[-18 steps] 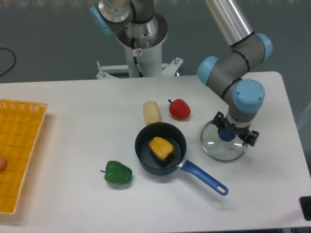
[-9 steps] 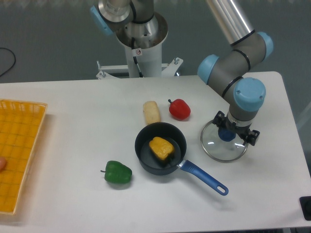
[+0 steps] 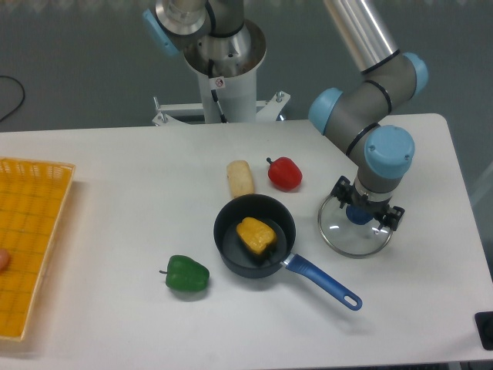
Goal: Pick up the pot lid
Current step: 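Close the gripper fingers around the blue knob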
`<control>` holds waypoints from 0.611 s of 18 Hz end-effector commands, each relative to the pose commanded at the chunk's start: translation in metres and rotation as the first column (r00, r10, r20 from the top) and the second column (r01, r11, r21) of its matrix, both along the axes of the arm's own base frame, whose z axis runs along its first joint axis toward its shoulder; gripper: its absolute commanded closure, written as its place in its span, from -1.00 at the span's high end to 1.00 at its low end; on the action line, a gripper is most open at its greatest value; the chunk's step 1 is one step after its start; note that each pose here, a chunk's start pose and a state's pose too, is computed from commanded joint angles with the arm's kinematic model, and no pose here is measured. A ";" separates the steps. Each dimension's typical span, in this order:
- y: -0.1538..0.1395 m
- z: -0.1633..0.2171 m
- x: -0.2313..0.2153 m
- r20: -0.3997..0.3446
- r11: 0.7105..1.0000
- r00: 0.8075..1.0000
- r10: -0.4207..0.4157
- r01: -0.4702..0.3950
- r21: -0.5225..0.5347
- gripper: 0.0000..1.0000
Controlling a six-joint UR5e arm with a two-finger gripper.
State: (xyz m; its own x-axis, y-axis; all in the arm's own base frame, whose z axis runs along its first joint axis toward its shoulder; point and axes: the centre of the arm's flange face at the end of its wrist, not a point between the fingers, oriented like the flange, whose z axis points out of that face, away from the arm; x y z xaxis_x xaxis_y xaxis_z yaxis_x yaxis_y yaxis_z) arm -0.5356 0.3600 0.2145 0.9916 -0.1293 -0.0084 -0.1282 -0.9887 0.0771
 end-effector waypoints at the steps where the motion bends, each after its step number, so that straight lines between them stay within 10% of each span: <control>1: 0.000 -0.003 0.001 0.005 1.000 1.000 0.001 -0.001 -0.004 1.00; 3: -0.001 -0.004 0.002 0.010 1.000 1.000 -0.003 0.003 -0.006 1.00; 5: -0.002 -0.005 0.002 0.009 1.000 1.000 -0.002 0.002 -0.010 0.50; 11: -0.001 -0.004 0.001 0.008 1.000 1.000 -0.005 0.005 -0.013 0.37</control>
